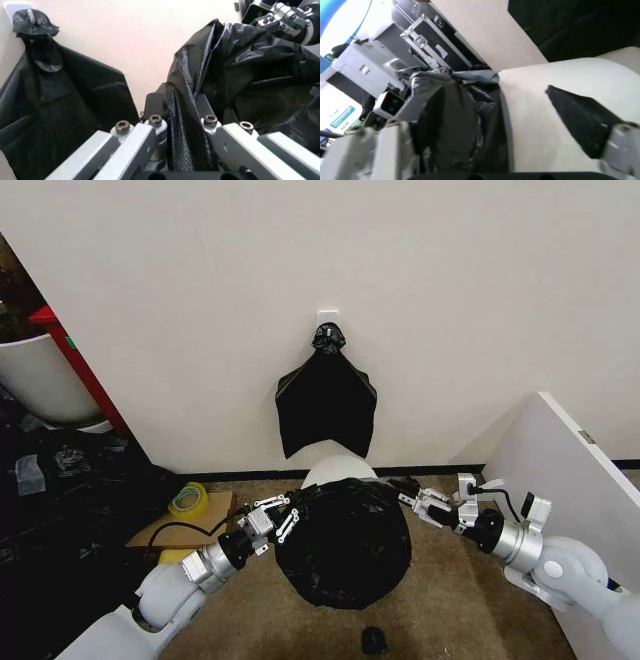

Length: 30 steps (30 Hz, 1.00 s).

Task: Place the garbage bag over the trash bin.

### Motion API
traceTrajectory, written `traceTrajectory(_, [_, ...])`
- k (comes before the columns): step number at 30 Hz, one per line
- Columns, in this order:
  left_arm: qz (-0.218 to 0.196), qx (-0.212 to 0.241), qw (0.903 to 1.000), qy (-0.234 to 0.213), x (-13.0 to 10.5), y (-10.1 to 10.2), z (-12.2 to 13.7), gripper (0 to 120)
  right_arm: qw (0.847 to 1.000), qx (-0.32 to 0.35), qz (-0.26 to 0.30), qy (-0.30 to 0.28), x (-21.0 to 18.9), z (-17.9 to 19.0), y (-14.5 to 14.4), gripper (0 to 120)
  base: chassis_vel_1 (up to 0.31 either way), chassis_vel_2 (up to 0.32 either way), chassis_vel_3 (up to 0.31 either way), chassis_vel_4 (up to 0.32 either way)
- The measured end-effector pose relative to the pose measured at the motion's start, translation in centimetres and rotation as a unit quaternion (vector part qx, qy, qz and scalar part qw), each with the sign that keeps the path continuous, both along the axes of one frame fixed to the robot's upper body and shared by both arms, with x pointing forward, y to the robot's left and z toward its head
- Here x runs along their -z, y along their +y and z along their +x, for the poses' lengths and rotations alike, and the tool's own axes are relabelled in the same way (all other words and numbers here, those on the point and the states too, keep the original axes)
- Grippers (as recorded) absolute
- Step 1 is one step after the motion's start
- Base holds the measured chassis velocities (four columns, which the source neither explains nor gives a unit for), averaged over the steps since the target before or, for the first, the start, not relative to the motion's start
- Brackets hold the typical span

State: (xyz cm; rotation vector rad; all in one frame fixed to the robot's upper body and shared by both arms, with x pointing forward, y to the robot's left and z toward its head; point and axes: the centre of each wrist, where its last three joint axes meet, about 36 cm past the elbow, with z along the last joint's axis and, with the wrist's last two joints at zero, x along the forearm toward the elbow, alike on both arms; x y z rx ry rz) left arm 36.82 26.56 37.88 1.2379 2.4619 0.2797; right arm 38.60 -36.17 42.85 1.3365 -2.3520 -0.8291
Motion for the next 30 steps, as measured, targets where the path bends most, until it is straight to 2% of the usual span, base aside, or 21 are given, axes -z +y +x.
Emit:
traceTrajectory(2, [0.001,0.001,1.0000,0.001,0.13,-0.04,-0.04,5,1.000,0.001,-0.001,0.000,0.06,0.01,-0.01,78,0.000,0.000,0.000,0.000])
traceTrajectory(4, [0.002,0.003,1.0000,0.001,0.19,-0.12,-0.01,5,1.000,0.001,-0.001,0.001,0.07,0.01,0.03,68,0.000,0.000,0.000,0.000])
traceTrajectory(5, [0.002,0.003,1.0000,0.001,0.19,-0.12,-0.01,5,1.000,0.001,-0.001,0.001,0.07,0.01,0.03,68,0.000,0.000,0.000,0.000])
traceTrajectory(8, [0.000,0.004,1.0000,0.003,0.32,-0.29,0.01,5,1.000,-0.002,0.006,-0.001,0.09,-0.02,0.23,54,0.000,0.000,0.000,0.000])
traceTrajectory(9, [0.000,0.004,1.0000,0.003,0.32,-0.29,0.01,5,1.000,-0.002,0.006,-0.001,0.09,-0.02,0.23,54,0.000,0.000,0.000,0.000])
traceTrajectory(13, [-0.002,0.004,1.0000,0.005,0.39,-0.33,-0.04,5,1.000,-0.008,0.011,-0.001,0.18,-0.10,0.48,34,0.000,0.000,0.000,0.000])
traceTrajectory(14, [-0.002,0.004,1.0000,0.005,0.39,-0.33,-0.04,5,1.000,-0.008,0.011,-0.001,0.18,-0.10,0.48,34,0.000,0.000,0.000,0.000])
traceTrajectory(16, [-0.001,0.004,1.0000,0.004,0.35,-0.27,-0.01,5,1.000,-0.010,0.011,-0.002,0.22,-0.10,0.54,25,0.000,0.000,0.000,0.000])
traceTrajectory(17, [-0.001,0.004,1.0000,0.004,0.35,-0.27,-0.01,5,1.000,-0.010,0.011,-0.002,0.22,-0.10,0.54,25,0.000,0.000,0.000,0.000])
traceTrajectory(19, [-0.002,0.003,1.0000,0.002,0.25,-0.28,0.11,5,1.000,-0.011,0.010,-0.003,0.24,-0.08,0.57,15,0.000,0.000,0.000,0.000])
traceTrajectory(21, [-0.002,0.003,1.0000,0.002,0.21,-0.30,0.14,5,1.000,-0.012,0.009,-0.003,0.26,-0.08,0.58,12,0.000,0.000,0.000,0.000])
traceTrajectory(23, [-0.004,0.004,1.0000,0.001,0.10,-0.35,0.16,5,1.000,-0.015,0.007,-0.005,0.26,-0.08,0.59,0,0.000,0.000,0.000,0.000])
traceTrajectory(30, [-0.007,0.005,1.0000,0.000,-0.04,-0.52,0.12,5,1.000,-0.017,0.003,-0.010,0.25,0.00,0.60,0,0.000,0.000,0.000,0.000])
